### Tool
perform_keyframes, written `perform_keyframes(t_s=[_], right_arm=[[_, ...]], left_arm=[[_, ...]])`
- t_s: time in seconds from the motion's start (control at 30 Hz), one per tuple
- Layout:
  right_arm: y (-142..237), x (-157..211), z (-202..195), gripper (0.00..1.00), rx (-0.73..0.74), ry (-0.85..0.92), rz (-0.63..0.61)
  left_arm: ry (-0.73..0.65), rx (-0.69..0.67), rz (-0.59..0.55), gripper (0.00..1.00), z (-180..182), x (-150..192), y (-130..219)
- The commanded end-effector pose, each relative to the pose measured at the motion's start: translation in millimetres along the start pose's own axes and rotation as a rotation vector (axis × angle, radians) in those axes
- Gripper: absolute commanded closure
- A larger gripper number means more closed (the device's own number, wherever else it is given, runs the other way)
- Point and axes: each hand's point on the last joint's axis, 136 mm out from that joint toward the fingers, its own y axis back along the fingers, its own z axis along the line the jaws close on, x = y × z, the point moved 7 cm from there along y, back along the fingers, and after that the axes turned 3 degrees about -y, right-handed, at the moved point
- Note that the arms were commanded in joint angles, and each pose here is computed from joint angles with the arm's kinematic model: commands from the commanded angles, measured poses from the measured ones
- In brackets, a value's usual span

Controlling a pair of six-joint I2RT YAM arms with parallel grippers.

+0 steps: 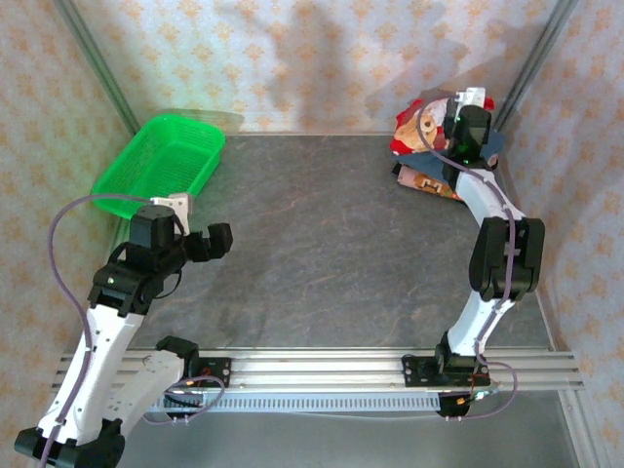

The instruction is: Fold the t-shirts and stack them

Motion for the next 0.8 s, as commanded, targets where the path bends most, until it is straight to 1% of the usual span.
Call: perform_keyframes(t_s=[0.0, 0.3, 0.43, 0.53, 0.57, 0.63, 0.67, 0.73, 0.77], right_arm=[[11, -7, -34, 1.0, 0.103, -0.083, -0.009], [18, 28, -59, 1.0, 0.115, -0.11, 0.14], [20, 50, -71, 1.0, 0.124, -0.158, 0.228], [18, 64, -76, 1.0, 0.098, -0.2, 0.298], [18, 67, -77, 0.97, 0.101, -0.206, 0.314], [17, 74, -76, 0.77, 0.091, -0.218, 0.337], [16, 77, -75, 0.73, 0.087, -0.22, 0.344], [14, 83, -72, 0.51, 0.082, -0.234, 0.368], [13, 86, -71, 0.44, 0.078, -0.238, 0.377]], left_arm=[[-0.002, 0.017, -0.016, 0.0, -2, 0, 0], [-0.001, 0.013, -0.002, 0.0, -1, 3, -4], [0.001, 0.017, 0.001, 0.0, -2, 3, -6], [0.005, 0.022, 0.007, 0.0, -2, 4, -7], [0.006, 0.023, 0.01, 0.0, -2, 4, -7], [0.01, 0.025, 0.013, 0.0, -2, 5, -8], [0.009, 0.026, 0.015, 0.0, -2, 6, -8], [0.009, 0.02, 0.018, 0.0, -1, 6, -8], [0.01, 0.018, 0.022, 0.0, -1, 7, -9]])
